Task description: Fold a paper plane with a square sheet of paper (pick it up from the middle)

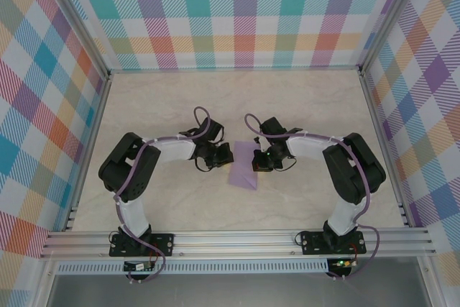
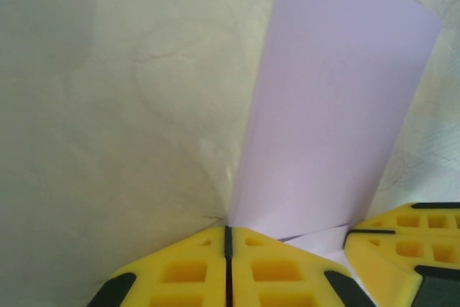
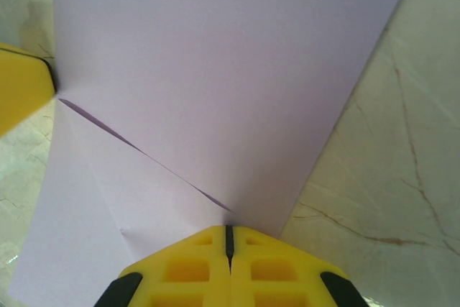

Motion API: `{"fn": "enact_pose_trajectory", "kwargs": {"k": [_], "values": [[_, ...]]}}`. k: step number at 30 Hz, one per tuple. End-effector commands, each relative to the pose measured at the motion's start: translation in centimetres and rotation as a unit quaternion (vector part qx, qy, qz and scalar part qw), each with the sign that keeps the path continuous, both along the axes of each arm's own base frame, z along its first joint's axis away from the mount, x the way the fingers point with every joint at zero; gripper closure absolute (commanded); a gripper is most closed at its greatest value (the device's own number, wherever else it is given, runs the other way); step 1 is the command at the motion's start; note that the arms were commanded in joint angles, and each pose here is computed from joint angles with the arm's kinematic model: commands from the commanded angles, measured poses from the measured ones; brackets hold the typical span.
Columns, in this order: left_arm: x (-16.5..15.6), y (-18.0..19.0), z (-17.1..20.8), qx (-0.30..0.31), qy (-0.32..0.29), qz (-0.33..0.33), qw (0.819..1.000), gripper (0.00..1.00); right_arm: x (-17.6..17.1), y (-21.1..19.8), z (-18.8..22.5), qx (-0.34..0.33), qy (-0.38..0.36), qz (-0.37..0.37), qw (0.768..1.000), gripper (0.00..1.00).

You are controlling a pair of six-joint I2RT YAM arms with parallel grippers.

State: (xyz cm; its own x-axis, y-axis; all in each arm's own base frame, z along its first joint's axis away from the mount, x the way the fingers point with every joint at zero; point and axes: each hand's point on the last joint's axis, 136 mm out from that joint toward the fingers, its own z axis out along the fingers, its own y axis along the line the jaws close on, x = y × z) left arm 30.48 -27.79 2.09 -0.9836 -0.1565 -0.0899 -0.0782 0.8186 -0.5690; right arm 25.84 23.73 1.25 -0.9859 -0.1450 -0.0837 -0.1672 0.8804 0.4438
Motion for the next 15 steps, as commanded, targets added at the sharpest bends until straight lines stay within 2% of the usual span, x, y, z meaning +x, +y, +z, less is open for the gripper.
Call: {"fn": "enact_pose_trajectory", "kwargs": {"k": [1,3,7,15], "values": [[0.6,1.0,2.3,-0.003,-0.023,0.005,1.0,0.92,-1.6,-3.4,-3.3,-0.086,0.022,0.001,0.996,0.98],[0.2,-0.1,3.9,-0.038,-0.032,-0.006,0.999,0.91,-1.4,-3.1,-2.9,-0.076,0.019,0.003,0.997,0.98],[-1.1,-1.9,5.1,-0.066,-0.039,-0.027,0.997,0.91,-1.3,-2.6,-2.5,-0.063,0.017,0.004,0.998,0.98],[-2.8,-4.7,2.4,-0.073,-0.009,-0.053,0.996,0.92,-1.1,-1.5,-1.7,-0.034,0.014,0.007,0.999,0.98]]}}
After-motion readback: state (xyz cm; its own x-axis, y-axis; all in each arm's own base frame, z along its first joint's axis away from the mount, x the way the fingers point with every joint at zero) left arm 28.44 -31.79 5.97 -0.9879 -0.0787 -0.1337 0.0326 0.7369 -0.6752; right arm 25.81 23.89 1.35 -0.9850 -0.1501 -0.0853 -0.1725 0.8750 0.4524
